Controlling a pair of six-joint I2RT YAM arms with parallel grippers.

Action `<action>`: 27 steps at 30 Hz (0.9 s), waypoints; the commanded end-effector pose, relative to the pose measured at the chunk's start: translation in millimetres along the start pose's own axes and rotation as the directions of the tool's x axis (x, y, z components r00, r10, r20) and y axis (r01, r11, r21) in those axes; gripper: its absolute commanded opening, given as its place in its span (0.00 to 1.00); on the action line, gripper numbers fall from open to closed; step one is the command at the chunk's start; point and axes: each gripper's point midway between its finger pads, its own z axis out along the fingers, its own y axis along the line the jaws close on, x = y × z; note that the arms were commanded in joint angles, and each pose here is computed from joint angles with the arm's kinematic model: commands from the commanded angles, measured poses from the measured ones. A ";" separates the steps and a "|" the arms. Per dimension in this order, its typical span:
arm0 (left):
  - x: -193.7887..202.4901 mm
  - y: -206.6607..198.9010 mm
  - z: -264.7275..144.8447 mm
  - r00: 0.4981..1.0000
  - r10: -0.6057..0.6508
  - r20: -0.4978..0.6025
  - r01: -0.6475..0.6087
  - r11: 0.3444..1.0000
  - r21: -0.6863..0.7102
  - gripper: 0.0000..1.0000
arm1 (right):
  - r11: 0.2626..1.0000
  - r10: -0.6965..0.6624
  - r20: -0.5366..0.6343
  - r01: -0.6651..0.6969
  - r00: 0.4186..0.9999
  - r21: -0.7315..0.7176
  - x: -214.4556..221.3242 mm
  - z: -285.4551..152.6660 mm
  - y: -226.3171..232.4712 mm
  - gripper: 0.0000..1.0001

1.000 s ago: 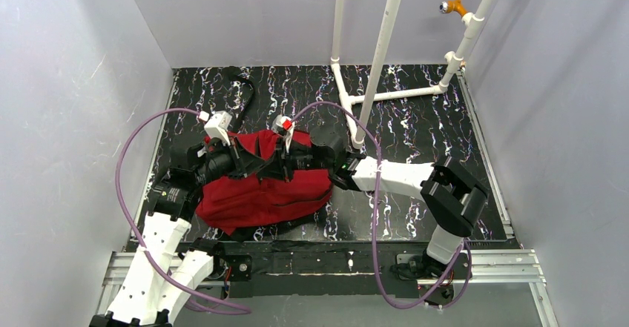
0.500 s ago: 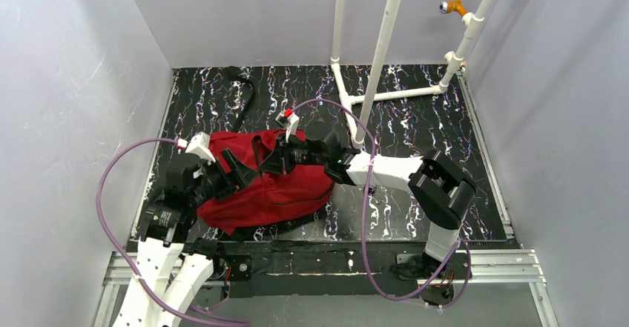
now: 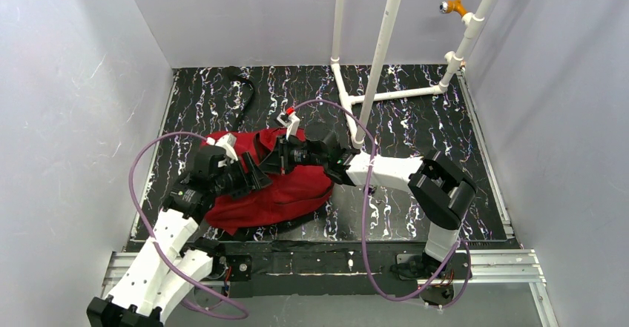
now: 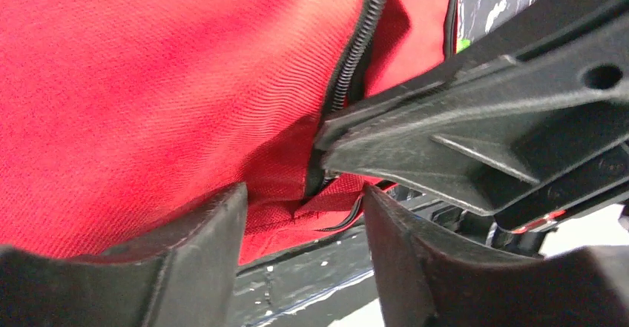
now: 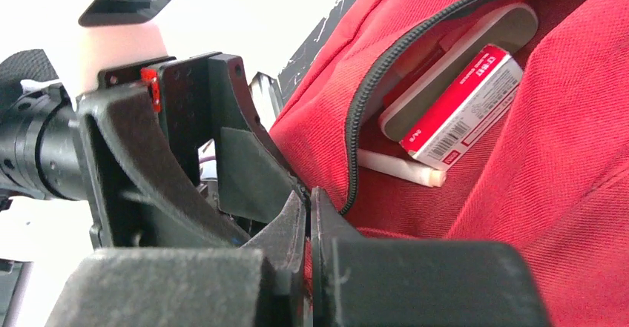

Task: Pack the student bag
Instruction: Zip the student bag at the center of the board.

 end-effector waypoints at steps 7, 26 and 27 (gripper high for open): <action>24.4 13.4 24.7 0.998 0.049 -0.043 -0.052 0.996 -0.066 0.09 | 0.994 -0.065 0.120 0.075 0.991 -0.080 -44.5 -2.5 46.3 0.01; 60.6 47.0 16.0 0.993 -0.004 -0.118 -0.013 0.989 -0.147 0.00 | 0.985 -0.169 0.272 0.149 0.947 0.091 -160.1 10.7 3.6 0.01; 61.2 47.3 16.2 0.993 -0.005 -0.118 -0.013 0.989 -0.148 0.00 | 0.985 -0.170 0.277 0.152 0.946 0.086 -163.8 13.5 0.8 0.01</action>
